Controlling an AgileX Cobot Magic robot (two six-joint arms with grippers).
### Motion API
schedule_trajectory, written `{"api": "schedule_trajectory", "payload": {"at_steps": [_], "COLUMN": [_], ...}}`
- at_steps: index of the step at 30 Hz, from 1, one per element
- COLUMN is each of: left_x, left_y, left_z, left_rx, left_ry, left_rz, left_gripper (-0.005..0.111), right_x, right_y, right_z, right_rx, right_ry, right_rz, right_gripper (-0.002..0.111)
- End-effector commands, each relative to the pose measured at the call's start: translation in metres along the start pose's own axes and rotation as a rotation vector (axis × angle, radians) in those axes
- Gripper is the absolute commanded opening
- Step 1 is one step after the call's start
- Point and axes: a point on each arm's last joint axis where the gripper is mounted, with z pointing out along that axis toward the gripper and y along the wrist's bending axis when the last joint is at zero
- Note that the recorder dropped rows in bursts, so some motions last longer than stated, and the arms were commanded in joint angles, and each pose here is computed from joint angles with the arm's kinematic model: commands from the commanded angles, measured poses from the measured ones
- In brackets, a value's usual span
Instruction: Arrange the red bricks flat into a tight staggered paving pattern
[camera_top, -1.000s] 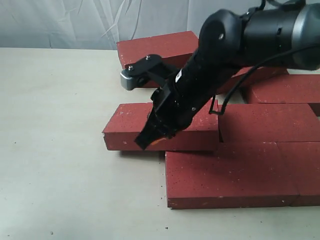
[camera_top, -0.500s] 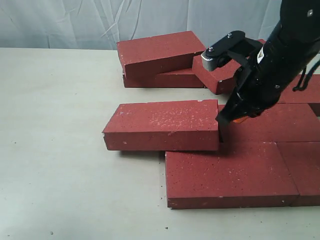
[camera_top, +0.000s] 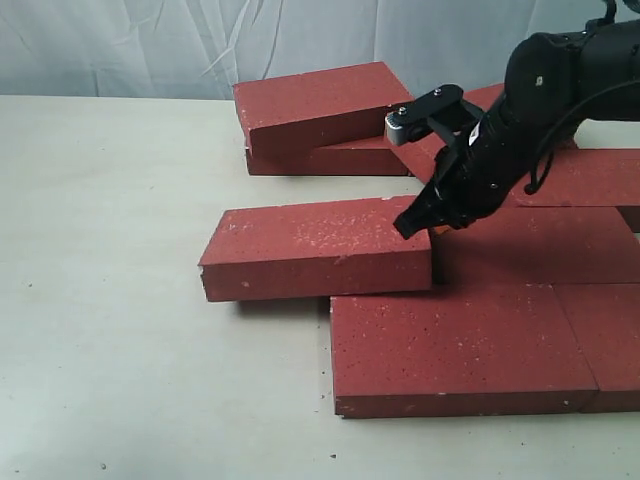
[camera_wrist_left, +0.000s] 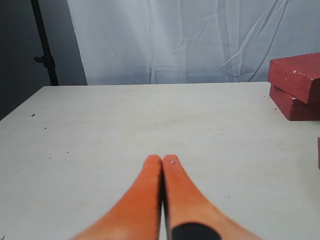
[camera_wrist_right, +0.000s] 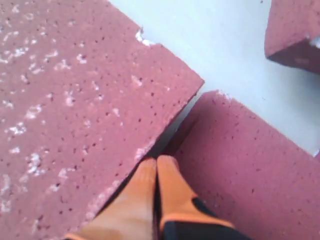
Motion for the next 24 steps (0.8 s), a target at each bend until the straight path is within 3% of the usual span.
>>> {"api": "schedule_trajectory", "payload": {"at_steps": [1, 9, 15, 18, 20, 22, 24], "left_x": [0.0, 0.0, 0.0, 0.0, 0.0, 0.0, 0.0], "left_y": [0.0, 0.0, 0.0, 0.0, 0.0, 0.0, 0.0], "left_z": [0.0, 0.0, 0.0, 0.0, 0.0, 0.0, 0.0], "left_rx": [0.0, 0.0, 0.0, 0.0, 0.0, 0.0, 0.0], "left_ry": [-0.011, -0.011, -0.011, -0.011, -0.011, -0.011, -0.011], "left_rz": [-0.003, -0.003, -0.003, -0.003, -0.003, -0.003, -0.003], "left_gripper": [0.0, 0.0, 0.0, 0.0, 0.0, 0.0, 0.0], "right_x": [-0.007, -0.019, -0.043, -0.044, -0.037, -0.031, -0.03], "right_y": [-0.004, -0.008, -0.009, 0.018, 0.046, 0.067, 0.077], "right_z": [0.006, 0.003, -0.031, -0.048, -0.05, -0.048, -0.045], "right_rx": [0.005, 0.048, 0.04, -0.158, -0.316, -0.38, -0.375], "right_ry": [-0.018, -0.126, -0.203, -0.138, -0.059, -0.002, 0.028], "right_rz": [-0.003, -0.007, 0.01, 0.003, -0.154, -0.3, -0.353], "right_gripper": [-0.001, -0.001, -0.001, -0.001, -0.001, -0.001, -0.001]}}
